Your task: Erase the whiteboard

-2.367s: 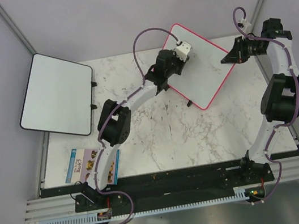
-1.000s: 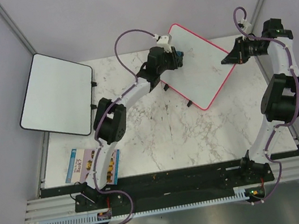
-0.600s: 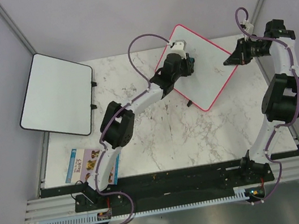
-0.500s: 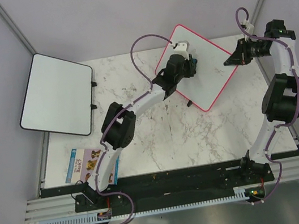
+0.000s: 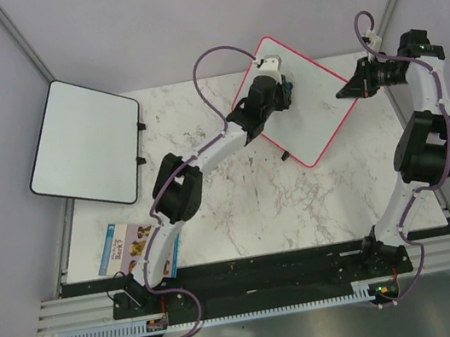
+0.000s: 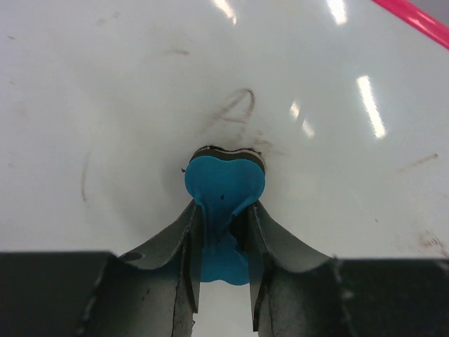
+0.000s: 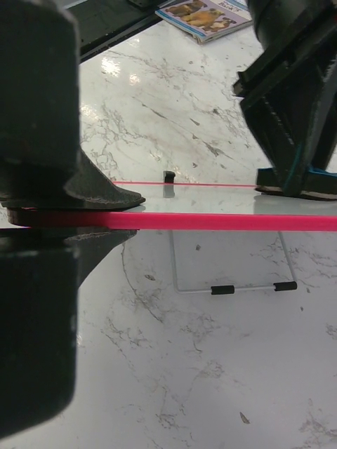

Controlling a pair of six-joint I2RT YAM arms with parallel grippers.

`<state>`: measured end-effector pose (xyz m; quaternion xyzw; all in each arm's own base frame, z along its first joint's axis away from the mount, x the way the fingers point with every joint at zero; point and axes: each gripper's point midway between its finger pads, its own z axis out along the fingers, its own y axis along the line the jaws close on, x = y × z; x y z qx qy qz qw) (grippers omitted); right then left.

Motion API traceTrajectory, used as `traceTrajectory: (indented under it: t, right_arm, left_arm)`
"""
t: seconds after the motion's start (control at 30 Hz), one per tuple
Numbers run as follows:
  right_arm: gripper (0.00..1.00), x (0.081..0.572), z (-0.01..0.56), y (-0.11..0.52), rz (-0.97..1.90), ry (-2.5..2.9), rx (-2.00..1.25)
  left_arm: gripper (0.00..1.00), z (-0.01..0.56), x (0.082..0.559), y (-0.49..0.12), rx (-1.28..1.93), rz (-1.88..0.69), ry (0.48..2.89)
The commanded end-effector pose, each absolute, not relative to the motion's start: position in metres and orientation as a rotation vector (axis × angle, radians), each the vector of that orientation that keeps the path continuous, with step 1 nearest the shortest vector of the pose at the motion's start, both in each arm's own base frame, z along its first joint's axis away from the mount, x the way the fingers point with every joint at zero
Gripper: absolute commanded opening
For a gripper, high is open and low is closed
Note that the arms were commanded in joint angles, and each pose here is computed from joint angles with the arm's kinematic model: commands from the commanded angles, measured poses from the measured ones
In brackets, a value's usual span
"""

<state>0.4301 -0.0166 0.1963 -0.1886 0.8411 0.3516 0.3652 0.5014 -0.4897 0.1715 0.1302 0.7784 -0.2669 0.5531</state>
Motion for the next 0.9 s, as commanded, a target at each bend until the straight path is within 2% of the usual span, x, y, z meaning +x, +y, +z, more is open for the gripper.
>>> traceTrajectory:
  t: [0.0, 0.13, 0.3, 0.43, 0.63, 0.77, 0.87]
  right_arm:
    - [0.0, 0.377, 0.127, 0.023, 0.963, 2.365, -0.815]
    - [0.0, 0.377, 0.128, 0.025, 0.963, 2.365, -0.816]
    - [0.0, 0.375, 0.129, 0.028, 0.941, 2.371, -0.843]
    - [0.0, 0.373, 0.128, 0.03, 0.918, 2.381, -0.861]
    - [0.0, 0.375, 0.132, 0.033, 0.897, 2.38, -0.874]
    - [0.0, 0.377, 0.133, 0.035, 0.893, 2.377, -0.88]
    - [0.0, 0.377, 0.132, 0.036, 0.895, 2.381, -0.88]
  left_arm:
    - [0.02, 0.144, 0.565, -0.429, 0.198, -0.455, 1.85]
    - [0.02, 0.157, 0.585, -0.418, 0.197, -0.463, 1.807]
    - [0.02, 0.167, 0.581, -0.445, 0.324, -0.545, 1.756]
    - [0.02, 0.188, 0.55, -0.488, 0.554, -0.583, 1.655]
    - [0.02, 0.186, 0.492, -0.542, 0.848, -0.652, 1.55]
    - [0.02, 0.175, 0.464, -0.563, 0.91, -0.687, 1.551]
    - [0.02, 0.157, 0.461, -0.565, 0.891, -0.672, 1.589]
